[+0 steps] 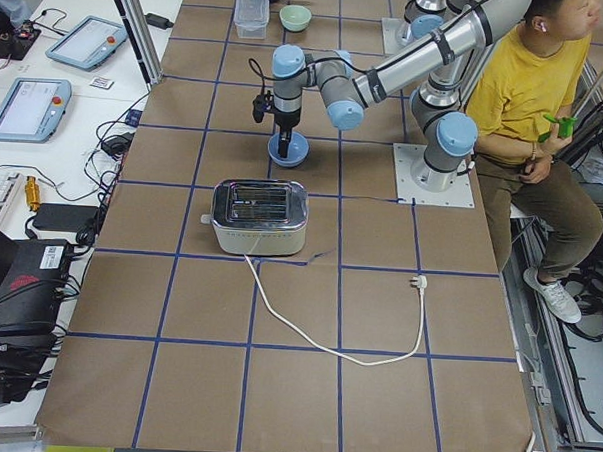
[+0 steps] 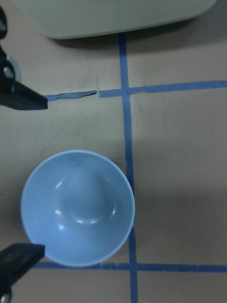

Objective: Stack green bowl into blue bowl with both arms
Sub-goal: 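Lower left gripper to blue bowl while right gripper descends to green bowl, then slide blue bowl to center with left gripper while right lifts green bowl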

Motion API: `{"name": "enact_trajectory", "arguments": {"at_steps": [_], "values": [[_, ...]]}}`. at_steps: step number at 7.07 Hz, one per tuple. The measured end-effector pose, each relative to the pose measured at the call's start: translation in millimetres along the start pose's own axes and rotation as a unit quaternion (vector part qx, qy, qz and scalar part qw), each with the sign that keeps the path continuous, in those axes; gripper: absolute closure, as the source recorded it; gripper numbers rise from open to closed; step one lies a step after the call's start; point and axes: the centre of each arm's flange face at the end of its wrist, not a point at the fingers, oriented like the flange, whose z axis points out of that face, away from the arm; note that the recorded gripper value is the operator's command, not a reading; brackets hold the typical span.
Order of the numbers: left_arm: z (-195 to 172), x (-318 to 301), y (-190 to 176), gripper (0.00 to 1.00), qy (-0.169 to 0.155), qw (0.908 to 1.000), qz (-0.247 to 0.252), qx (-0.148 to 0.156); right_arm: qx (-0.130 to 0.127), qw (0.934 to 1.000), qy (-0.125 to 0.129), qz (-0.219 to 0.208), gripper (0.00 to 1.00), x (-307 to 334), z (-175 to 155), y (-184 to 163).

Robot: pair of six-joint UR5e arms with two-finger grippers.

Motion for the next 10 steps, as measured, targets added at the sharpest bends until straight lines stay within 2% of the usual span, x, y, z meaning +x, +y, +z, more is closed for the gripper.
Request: {"name": "enact_trajectory", "arguments": {"at_steps": [1,2,3,4,5,6,9,10], "values": [[22,-1,-1,0.24,0.005,0.9999,0.002,-0.015,0.012,0.9998,-0.001,0.014,0.00,13,29,-25],[39,-3,-3,0.33,0.010,0.9995,0.001,-0.029,0.035,0.9992,-0.002,0.021,0.00,19,59,-43],[52,-5,-5,0.81,0.016,0.9991,-0.001,-0.039,0.051,0.9985,-0.003,0.022,0.00,20,90,-53],[58,-8,-7,0.94,0.020,0.9989,0.003,-0.043,0.056,0.9982,-0.003,0.021,0.00,19,127,-60],[59,-10,-9,0.99,0.021,0.9988,0.011,-0.042,0.060,0.9980,-0.002,0.021,0.00,17,161,-68],[55,-9,-12,0.99,0.024,0.9989,0.016,-0.038,0.056,0.9982,-0.001,0.020,0.00,16,189,-70],[42,29,-15,1.00,0.080,0.9964,0.014,-0.026,0.009,0.9991,-0.007,0.040,0.00,39,249,-57],[38,53,-17,1.00,0.084,0.9962,0.006,-0.025,0.000,0.9989,-0.010,0.046,0.21,45,260,-54]]}}
